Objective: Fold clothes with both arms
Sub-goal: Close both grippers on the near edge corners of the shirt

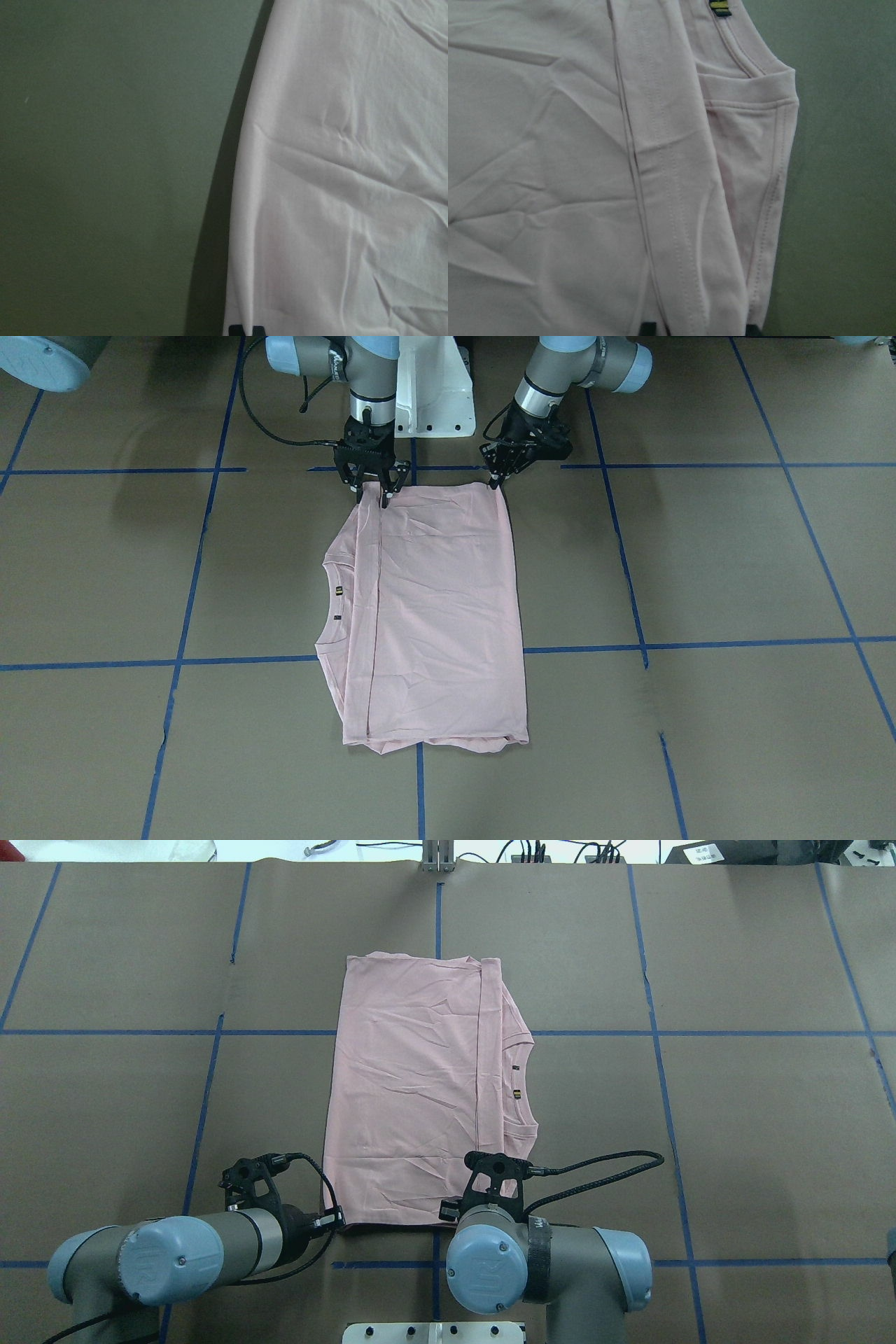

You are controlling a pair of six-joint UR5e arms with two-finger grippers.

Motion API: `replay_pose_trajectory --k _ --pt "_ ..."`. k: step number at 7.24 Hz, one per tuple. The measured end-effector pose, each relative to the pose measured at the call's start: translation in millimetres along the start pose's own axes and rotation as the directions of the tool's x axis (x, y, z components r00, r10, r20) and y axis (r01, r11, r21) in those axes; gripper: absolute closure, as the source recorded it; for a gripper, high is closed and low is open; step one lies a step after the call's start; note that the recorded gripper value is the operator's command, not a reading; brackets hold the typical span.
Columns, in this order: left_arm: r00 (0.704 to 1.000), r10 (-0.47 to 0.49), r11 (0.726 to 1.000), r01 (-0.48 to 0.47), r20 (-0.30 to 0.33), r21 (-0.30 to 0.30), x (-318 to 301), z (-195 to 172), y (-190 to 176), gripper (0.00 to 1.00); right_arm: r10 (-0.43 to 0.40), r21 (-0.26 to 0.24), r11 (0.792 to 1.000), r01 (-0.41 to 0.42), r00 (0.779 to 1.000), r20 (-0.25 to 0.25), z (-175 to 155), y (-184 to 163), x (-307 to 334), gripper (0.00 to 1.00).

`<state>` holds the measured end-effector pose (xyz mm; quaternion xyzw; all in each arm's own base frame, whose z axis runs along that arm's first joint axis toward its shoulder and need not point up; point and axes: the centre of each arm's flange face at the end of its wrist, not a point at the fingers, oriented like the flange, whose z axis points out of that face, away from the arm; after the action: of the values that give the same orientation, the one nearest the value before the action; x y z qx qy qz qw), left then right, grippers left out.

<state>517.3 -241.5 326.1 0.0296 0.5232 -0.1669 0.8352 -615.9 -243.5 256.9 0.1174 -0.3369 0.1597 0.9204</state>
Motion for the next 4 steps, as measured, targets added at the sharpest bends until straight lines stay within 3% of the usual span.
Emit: replay_pose_trajectory --k 4 --pt "1.000 0.000 1.000 0.000 -0.003 -0.002 1.5 -0.4 0.4 1.00 0.022 0.001 1.000 -0.022 1.000 0.010 -3.5 -2.3 -2.0 1.00"
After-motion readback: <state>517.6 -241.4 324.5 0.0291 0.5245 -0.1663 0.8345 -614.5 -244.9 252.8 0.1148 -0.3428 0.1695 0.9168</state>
